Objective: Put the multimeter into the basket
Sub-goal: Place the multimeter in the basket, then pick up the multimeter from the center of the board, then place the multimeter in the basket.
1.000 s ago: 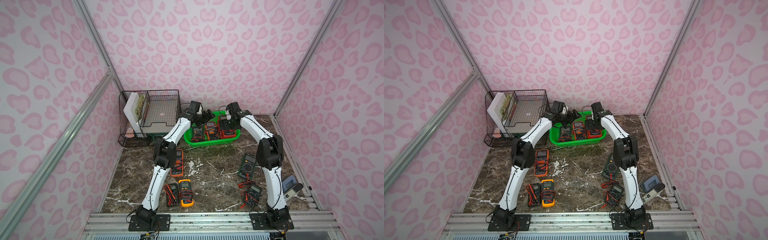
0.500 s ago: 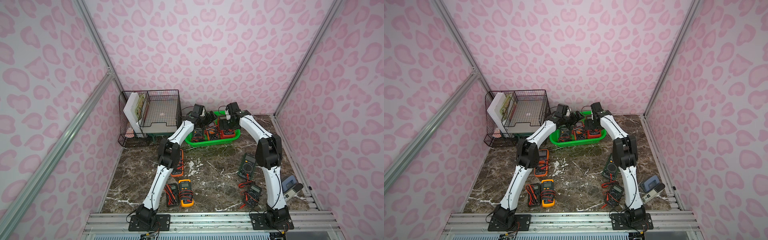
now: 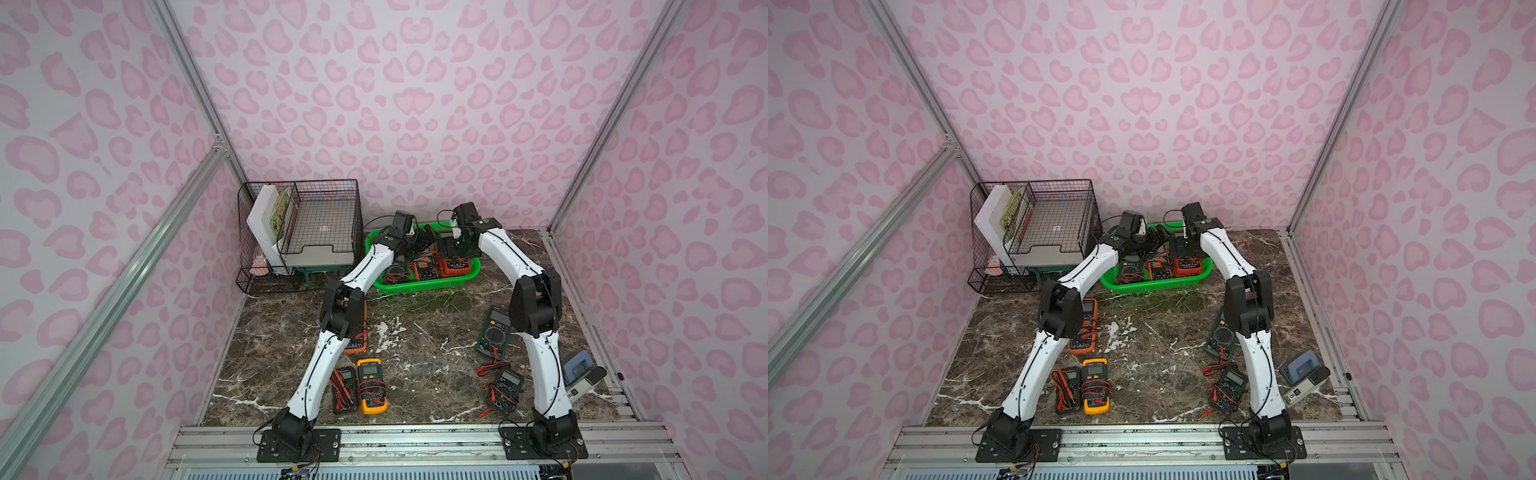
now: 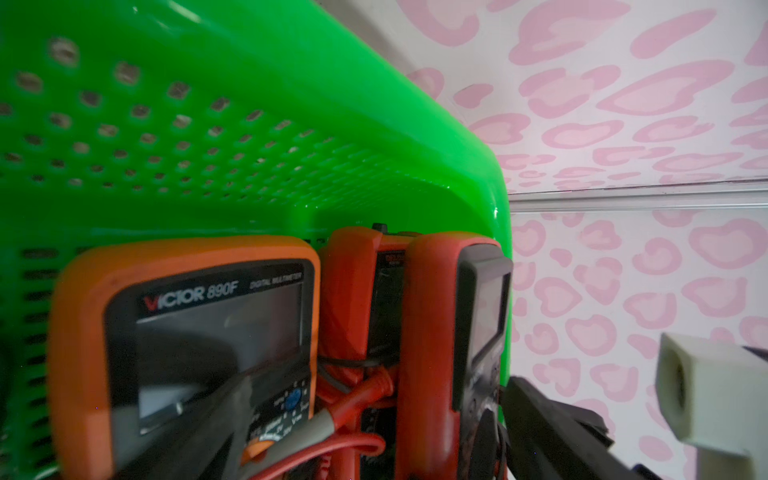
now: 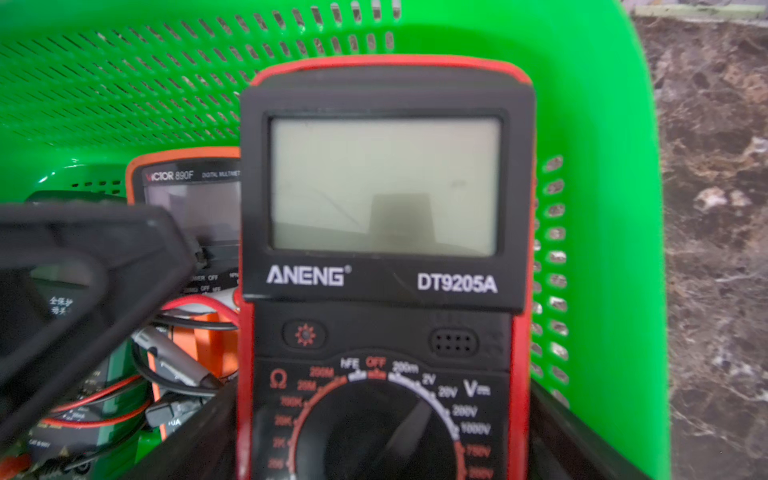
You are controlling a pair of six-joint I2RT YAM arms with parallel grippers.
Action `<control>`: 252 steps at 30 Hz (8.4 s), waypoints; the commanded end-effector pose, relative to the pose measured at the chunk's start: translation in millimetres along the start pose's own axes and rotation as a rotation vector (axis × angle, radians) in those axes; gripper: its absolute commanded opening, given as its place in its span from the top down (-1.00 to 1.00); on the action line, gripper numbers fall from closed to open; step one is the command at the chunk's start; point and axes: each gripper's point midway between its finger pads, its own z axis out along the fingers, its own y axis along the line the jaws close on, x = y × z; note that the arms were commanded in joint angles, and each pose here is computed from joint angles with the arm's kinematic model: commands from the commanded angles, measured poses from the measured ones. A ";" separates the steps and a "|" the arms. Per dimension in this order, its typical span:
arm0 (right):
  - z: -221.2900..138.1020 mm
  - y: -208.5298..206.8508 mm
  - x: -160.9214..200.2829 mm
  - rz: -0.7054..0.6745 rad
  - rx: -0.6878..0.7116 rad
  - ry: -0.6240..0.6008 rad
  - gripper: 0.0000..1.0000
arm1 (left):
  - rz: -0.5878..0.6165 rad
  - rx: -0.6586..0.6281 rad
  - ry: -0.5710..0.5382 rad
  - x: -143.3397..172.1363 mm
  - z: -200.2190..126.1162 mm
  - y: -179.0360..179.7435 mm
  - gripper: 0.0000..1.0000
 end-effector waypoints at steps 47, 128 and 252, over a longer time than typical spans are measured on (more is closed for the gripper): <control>-121.0 -29.9 -26.3 0.195 -0.117 -0.304 -0.99 | 0.214 -0.028 0.086 29.2 -65.6 -52.9 -0.97; -77.1 -79.9 227.2 0.420 0.061 0.142 -0.16 | 0.302 -0.389 0.143 118.1 -292.8 23.4 -0.97; -61.0 127.3 -22.7 -0.051 -0.184 -0.153 -0.99 | 0.146 -0.361 0.102 89.2 -305.3 27.4 -0.97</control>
